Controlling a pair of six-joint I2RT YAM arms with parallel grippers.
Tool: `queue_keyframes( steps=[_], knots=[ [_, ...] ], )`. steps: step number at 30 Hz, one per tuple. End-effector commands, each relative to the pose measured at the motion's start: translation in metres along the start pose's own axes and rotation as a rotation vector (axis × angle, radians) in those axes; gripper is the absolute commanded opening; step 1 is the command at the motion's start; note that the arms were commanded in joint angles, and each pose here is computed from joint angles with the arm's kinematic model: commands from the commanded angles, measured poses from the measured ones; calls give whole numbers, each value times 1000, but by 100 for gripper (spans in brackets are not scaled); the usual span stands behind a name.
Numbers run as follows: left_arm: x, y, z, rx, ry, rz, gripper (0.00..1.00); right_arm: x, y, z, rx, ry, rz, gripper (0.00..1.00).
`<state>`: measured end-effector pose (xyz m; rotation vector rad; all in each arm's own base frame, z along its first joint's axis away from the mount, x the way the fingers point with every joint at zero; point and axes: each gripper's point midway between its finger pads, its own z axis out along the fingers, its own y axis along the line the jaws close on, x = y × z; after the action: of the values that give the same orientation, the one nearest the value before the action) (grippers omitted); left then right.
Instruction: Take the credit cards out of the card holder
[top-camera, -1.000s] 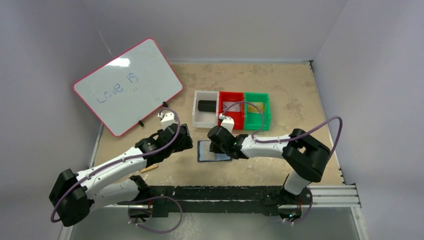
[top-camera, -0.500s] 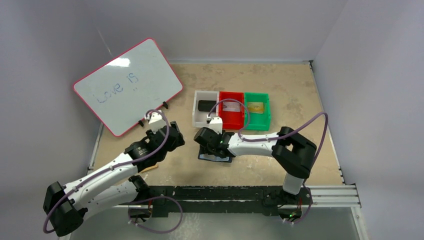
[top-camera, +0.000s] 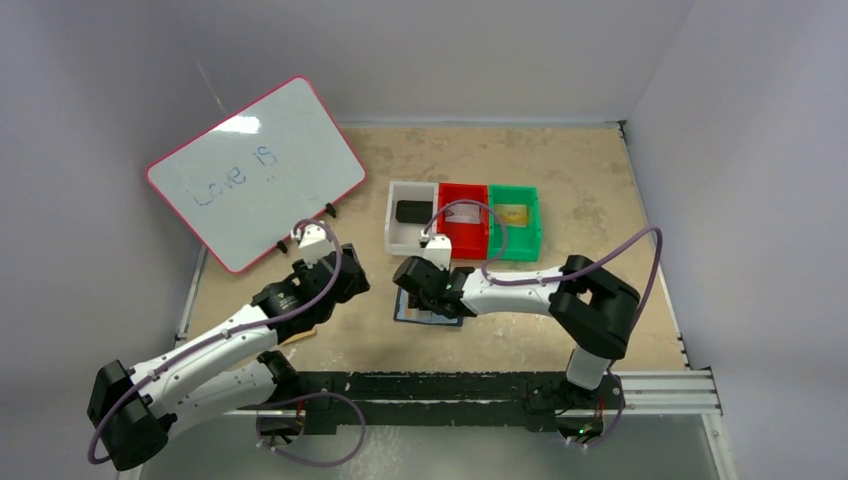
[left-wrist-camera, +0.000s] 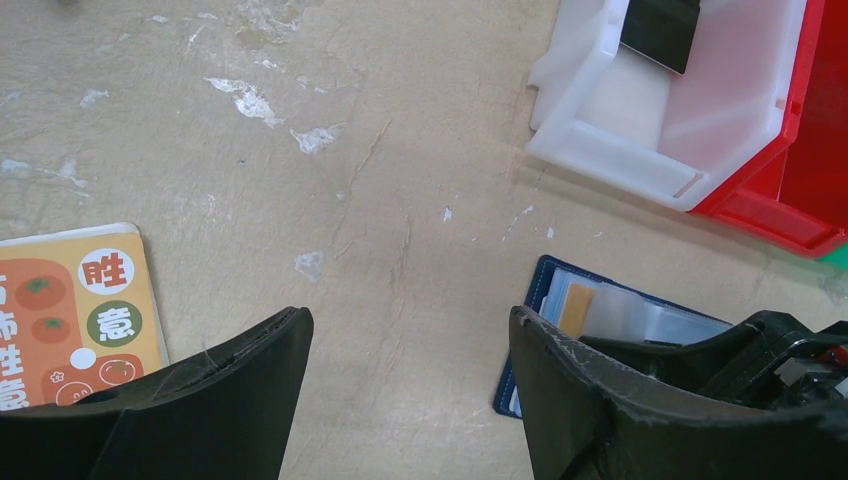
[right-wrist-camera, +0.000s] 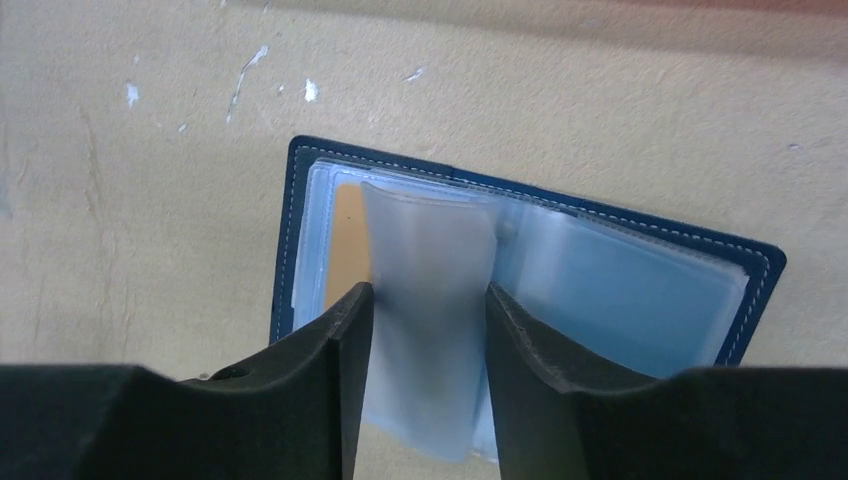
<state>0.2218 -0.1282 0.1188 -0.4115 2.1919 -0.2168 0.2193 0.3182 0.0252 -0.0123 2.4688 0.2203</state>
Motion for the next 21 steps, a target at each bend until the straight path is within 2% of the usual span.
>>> queue_keyframes(
  steps=[1, 4, 8, 9, 10, 14, 21],
  knots=[
    [-8, -3, 1, 0, -25, -20, 72, 14, -4, -1, -30, 38, 14, 42],
    [-8, -5, 1, 6, -23, -21, 72, 12, -6, -2, -32, 31, 23, 42],
    [-6, -9, 2, 18, -10, -14, 72, 11, -7, -2, -53, 30, 44, 33],
    [-4, -11, 3, 25, -3, -9, 72, 10, -8, -2, -62, 30, 54, 27],
    [-2, -15, 3, 41, 10, -8, 72, 9, -8, -2, -74, 28, 64, 25],
    [8, -38, 4, 143, 64, -6, 72, 5, -10, -2, -180, 35, 135, 25],
    [31, -107, -3, 452, 203, -56, 72, -5, -12, -12, -422, 20, 286, 28]
  ],
)
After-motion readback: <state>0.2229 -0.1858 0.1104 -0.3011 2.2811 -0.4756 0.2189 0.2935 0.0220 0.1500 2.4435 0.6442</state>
